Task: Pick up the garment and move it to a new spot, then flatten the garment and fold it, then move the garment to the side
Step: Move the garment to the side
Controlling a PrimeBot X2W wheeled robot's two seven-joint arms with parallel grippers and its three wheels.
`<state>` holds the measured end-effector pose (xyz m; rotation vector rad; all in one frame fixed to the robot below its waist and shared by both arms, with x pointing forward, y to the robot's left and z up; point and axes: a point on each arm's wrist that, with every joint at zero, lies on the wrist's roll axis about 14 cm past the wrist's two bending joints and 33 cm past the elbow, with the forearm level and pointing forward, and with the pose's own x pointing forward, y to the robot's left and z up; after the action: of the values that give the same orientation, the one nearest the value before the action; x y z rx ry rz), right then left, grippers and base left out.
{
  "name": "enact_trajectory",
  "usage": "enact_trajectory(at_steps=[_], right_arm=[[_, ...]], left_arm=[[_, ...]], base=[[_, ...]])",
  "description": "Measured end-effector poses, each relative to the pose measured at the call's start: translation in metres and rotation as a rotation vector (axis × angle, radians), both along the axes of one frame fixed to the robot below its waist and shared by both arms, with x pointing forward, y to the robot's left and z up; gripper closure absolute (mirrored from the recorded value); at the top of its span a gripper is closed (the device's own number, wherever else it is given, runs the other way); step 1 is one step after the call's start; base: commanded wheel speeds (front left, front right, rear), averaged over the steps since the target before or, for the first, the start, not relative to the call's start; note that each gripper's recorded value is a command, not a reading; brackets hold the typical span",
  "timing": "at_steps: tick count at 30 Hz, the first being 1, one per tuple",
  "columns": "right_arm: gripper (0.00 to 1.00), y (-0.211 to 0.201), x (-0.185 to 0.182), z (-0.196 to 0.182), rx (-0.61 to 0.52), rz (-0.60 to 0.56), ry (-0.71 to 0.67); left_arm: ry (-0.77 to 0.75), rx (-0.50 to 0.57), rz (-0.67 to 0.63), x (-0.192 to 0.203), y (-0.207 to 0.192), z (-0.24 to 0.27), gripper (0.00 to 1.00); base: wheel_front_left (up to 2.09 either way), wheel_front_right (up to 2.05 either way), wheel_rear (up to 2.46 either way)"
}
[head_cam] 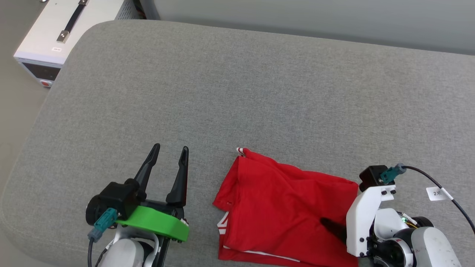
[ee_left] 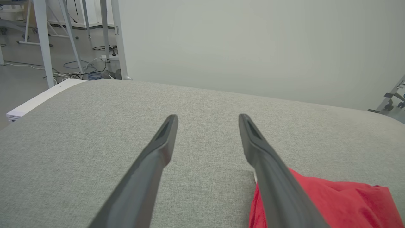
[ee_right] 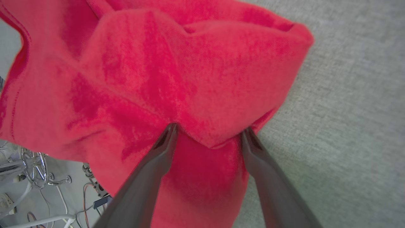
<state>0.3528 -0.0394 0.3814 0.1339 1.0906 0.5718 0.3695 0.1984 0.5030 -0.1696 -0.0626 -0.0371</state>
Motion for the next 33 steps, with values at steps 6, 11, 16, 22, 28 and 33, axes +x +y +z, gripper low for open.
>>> enact_trajectory(at_steps=[6,11,16,22,28,33], right_arm=[[1.0,0.01,-0.007,-0.015,-0.022,0.064,0.043],[1.0,0.014,-0.005,-0.013,-0.02,0.077,-0.001],[1.0,0.011,0.004,0.001,-0.032,0.112,-0.134],[1.0,-0.021,0.014,0.022,-0.129,0.154,-0.302],[1.0,-0.088,0.023,0.046,-0.303,0.161,-0.417],[1.0,-0.155,0.019,0.063,-0.469,0.163,-0.459]], left_arm=[[0.008,0.005,0.026,0.001,0.008,-0.002,0.0],[0.002,0.006,0.037,-0.001,0.012,0.0,0.0],[-0.017,0.002,0.018,0.001,0.006,0.005,0.0],[-0.026,-0.004,-0.054,0.007,-0.015,0.007,0.0],[-0.028,-0.024,-0.182,0.016,-0.057,0.006,0.0],[-0.024,-0.038,-0.33,0.02,-0.105,0.004,0.0]], base=[[0.0,0.0,0.0],[0.0,0.0,0.0],[0.0,0.0,0.0],[0.0,0.0,0.0],[0.0,0.0,0.0],[0.0,0.0,0.0]])
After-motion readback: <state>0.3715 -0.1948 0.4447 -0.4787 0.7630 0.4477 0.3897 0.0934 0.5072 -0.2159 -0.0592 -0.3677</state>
